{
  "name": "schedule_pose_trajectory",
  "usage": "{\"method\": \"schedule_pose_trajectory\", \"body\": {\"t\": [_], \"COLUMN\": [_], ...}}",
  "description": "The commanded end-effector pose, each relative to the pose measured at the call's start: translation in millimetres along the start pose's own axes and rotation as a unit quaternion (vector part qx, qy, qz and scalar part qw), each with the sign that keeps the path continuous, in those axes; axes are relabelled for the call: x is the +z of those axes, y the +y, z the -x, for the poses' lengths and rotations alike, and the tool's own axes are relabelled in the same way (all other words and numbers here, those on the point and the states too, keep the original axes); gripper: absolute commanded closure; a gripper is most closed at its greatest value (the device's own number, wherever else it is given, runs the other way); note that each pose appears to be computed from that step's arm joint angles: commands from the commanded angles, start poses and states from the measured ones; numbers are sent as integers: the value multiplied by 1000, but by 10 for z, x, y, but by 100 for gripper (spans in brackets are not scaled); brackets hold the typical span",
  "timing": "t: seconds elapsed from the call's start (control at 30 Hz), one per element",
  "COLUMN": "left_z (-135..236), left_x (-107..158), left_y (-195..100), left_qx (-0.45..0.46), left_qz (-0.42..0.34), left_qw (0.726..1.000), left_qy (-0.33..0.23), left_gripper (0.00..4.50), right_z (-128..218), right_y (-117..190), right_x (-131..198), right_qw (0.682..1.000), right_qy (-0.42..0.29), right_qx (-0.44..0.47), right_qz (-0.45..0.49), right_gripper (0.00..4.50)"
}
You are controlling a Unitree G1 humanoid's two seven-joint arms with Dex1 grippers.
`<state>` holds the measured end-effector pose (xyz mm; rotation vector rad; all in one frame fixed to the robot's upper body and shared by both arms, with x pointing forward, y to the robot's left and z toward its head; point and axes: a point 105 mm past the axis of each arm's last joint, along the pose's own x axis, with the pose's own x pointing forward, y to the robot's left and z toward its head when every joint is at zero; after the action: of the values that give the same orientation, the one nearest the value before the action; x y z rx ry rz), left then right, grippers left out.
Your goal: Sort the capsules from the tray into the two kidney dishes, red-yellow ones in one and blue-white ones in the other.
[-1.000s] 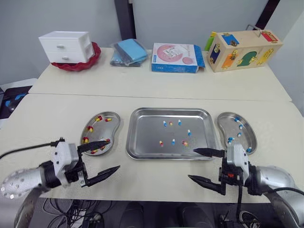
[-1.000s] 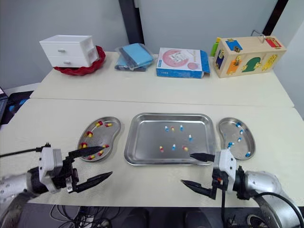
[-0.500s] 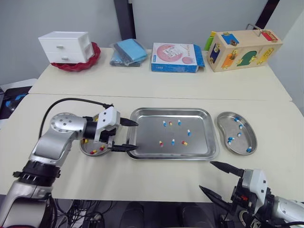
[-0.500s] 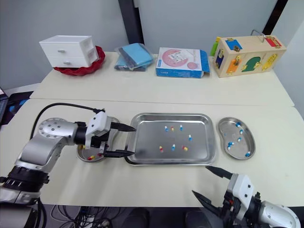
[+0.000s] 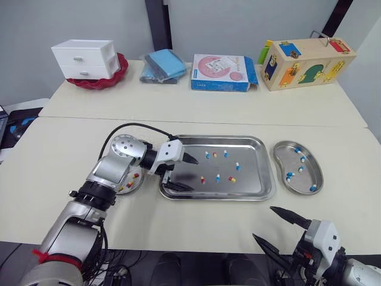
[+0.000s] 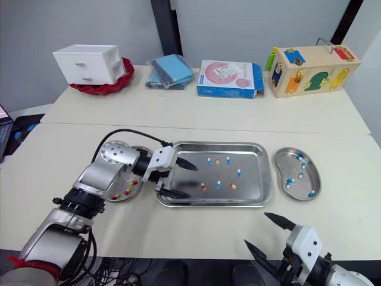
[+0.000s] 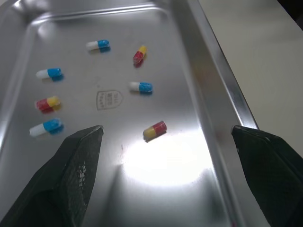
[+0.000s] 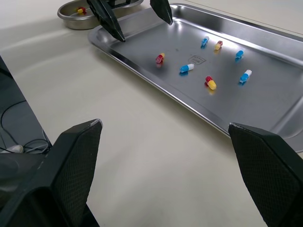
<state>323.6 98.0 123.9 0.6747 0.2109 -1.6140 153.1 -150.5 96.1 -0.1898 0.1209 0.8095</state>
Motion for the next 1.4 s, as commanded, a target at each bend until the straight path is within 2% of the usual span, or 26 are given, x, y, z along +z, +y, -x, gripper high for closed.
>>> {"method": "schedule_pose_trajectory", "body": {"t": [0.03, 0.2, 0.3, 0.4, 1.1, 1.2, 1.4], "left_z": [-67, -139, -168, -186, -271, -270, -280], "left_x": [-13, -2, 5, -5, -121, -133, -173], "left_y": [27, 60, 92, 82, 107, 108, 91], "left_qx": [-21, -33, -33, -43, -63, -64, -65], "left_qz": [-22, -33, -37, -41, -56, -57, -57], "left_qw": [999, 999, 999, 998, 995, 995, 994], "left_qy": [15, 13, 13, 16, 51, 54, 61], "left_gripper": [0, 0, 51, 143, 143, 228, 427], "right_z": [-11, -25, -54, -81, -104, -103, -102], "right_y": [13, 8, 26, -2, 28, 17, 23], "right_x": [96, 89, 101, 143, 78, 92, 95], "right_qw": [1000, 1000, 1000, 999, 999, 999, 999], "right_qy": [-19, -17, -16, -23, -17, -20, -22], "right_qx": [-14, -24, -20, -26, -31, -33, -33], "right_qz": [4, 4, 6, 5, 0, -3, -6], "right_gripper": [3, 3, 0, 0, 0, 0, 0]}}
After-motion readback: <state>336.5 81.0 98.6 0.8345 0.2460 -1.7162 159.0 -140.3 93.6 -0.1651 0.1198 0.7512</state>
